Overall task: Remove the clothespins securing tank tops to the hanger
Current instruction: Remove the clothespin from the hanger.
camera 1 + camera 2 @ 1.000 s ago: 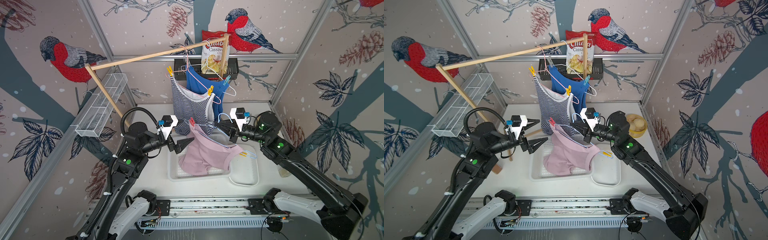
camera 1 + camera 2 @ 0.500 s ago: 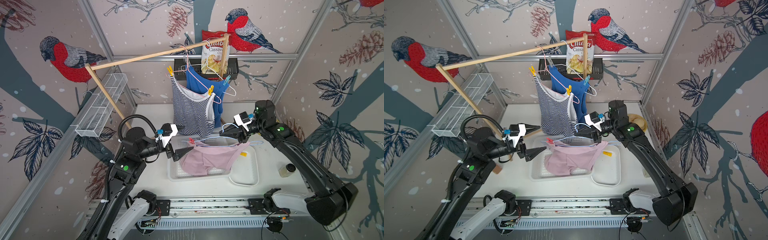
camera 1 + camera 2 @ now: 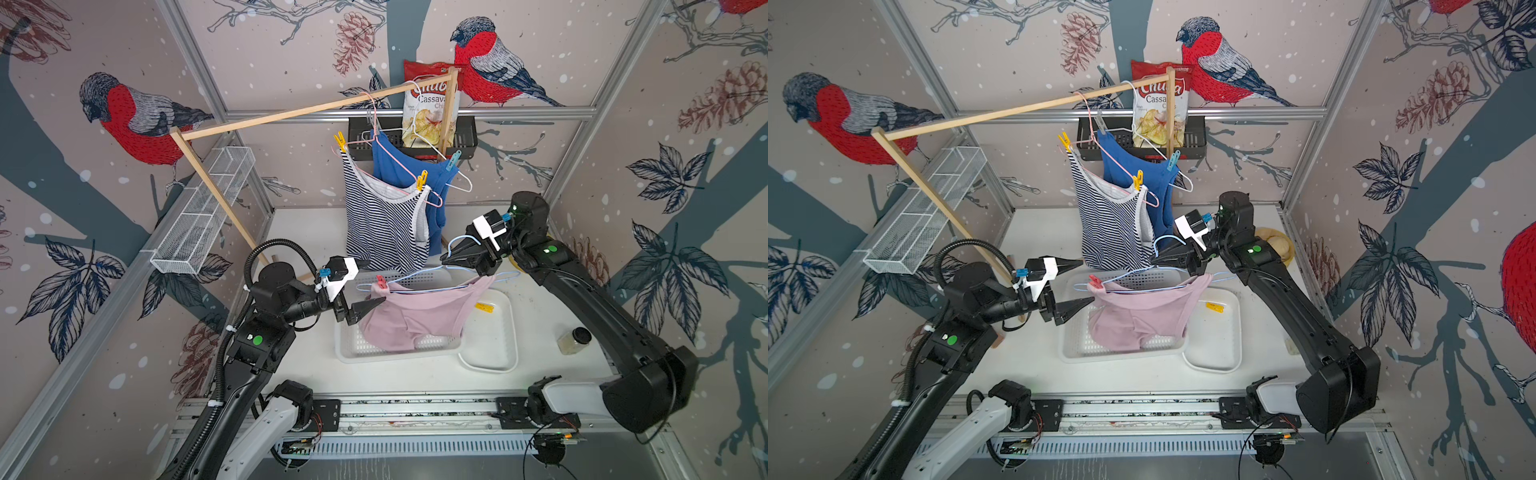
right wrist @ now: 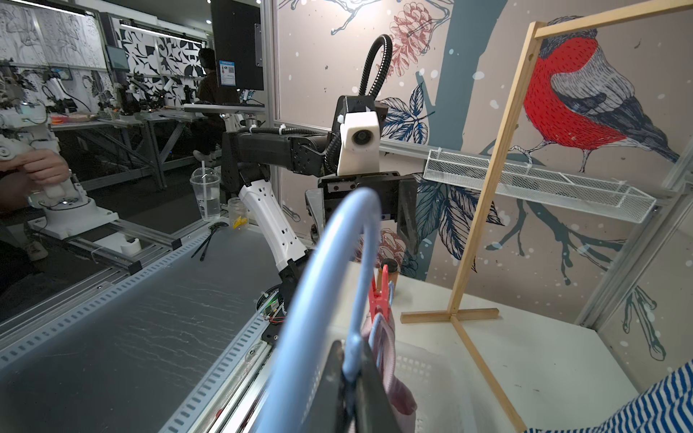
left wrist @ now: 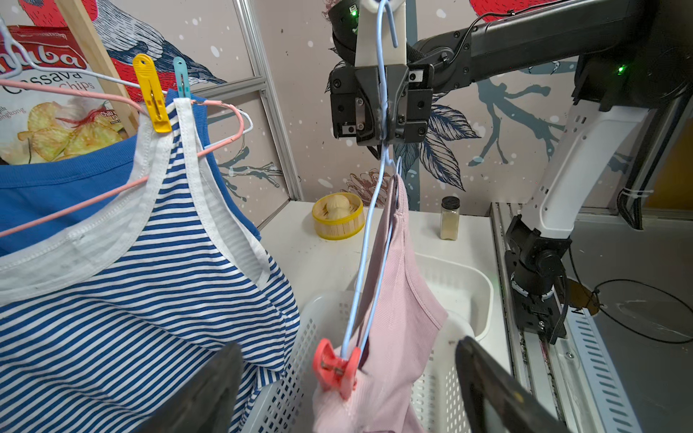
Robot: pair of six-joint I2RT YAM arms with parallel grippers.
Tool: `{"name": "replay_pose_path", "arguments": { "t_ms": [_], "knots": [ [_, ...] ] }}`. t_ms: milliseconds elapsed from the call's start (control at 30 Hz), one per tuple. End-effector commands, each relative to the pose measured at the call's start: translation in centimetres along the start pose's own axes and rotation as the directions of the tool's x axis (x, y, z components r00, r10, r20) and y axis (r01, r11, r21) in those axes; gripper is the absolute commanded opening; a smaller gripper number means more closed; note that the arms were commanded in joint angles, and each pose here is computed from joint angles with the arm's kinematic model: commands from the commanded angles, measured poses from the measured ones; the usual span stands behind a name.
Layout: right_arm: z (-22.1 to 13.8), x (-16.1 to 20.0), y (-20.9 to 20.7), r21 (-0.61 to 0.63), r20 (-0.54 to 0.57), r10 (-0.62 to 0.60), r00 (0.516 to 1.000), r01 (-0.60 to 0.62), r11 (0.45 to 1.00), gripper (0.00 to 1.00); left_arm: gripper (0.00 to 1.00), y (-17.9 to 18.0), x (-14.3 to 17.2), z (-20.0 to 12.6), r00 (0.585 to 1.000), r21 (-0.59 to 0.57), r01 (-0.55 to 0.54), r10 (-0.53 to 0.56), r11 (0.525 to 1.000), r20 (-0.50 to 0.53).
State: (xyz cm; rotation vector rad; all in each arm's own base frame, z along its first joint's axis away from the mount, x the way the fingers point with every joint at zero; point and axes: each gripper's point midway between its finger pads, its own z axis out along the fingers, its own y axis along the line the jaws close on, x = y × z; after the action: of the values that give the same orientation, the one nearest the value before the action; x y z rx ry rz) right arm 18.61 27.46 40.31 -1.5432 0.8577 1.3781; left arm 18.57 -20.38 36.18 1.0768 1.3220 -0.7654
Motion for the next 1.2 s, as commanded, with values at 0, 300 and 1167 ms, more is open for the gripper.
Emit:
{"name": "replay_pose_path", "arguments": {
  "t_ms": [0,300,1167],
  "knots": [
    [-0.1,-1.6,1.7,-0.102,0.032,-0.023,0.999,0.026,0.994,0.00,0.80,0.1,-0.6,0.3,0.999,0.017,-0.043,0.043,0.999,0.027],
    [0.0,-2.0,1.6,-0.107,0.031,-0.014,0.999,0.017,0.994,0.00,0.55,-0.7,-0.2,0.9,0.999,0.096,-0.004,0.001,0.995,0.032],
    [1.5,-0.6,0.5,-0.118,0.026,0.052,0.998,-0.048,0.992,0.00,0.00,0.1,-0.5,0.8,0.999,-0.007,-0.021,0.021,1.000,0.026]
  ]
}}
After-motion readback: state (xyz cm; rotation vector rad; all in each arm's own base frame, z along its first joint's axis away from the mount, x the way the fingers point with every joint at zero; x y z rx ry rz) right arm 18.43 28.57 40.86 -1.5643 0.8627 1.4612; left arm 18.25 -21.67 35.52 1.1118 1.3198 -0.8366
